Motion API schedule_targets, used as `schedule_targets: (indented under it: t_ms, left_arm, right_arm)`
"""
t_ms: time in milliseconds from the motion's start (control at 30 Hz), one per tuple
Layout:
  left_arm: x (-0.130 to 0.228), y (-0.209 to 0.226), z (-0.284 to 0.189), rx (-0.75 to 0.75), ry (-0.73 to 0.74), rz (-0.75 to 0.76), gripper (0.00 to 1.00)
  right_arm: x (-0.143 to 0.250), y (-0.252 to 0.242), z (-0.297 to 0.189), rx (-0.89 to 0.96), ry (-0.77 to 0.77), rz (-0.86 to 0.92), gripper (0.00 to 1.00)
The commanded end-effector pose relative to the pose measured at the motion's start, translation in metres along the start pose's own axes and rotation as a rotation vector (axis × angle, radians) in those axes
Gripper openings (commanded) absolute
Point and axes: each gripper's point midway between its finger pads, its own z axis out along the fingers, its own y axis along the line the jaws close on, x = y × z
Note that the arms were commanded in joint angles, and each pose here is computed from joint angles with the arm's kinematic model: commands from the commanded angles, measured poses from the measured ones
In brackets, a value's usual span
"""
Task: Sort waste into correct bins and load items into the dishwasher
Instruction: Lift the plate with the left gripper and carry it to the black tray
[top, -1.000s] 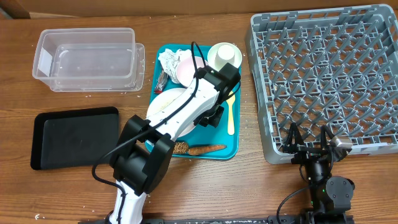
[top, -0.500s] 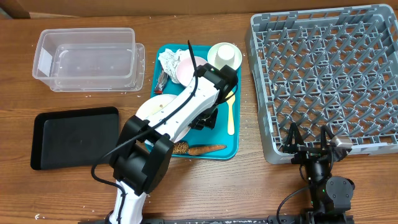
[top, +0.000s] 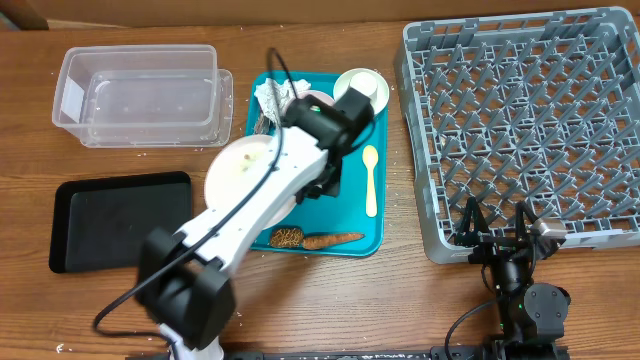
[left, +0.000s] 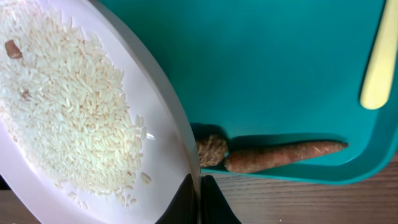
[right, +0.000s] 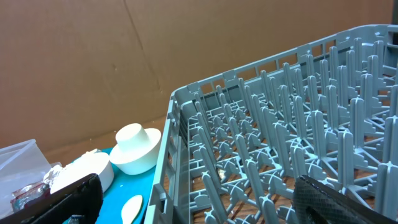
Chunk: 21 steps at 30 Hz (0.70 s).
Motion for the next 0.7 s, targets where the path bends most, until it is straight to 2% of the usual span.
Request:
schedule_targets:
  t_ms: [0, 400, 667]
  left_arm:
    - [-0.013, 0.033, -0.02, -0.003, -0.06, -0.106, 0.04]
    - [-0.023, 0.117, -0.009, -0.025, 0.001, -0.328, 0.04]
    - [-0.03, 0.148, 0.002, 0.143, 0.049, -0.421, 0.04]
  right_arm:
    - [0.001, 0.001, 0.0, -0.007, -0.006, -0.006, 1.0]
    - [0.001, 0.001, 0.0, -0.007, -0.006, -0.006, 1.0]
    - [0.001, 0.001, 0.0, -0.007, -0.006, -0.006, 1.0]
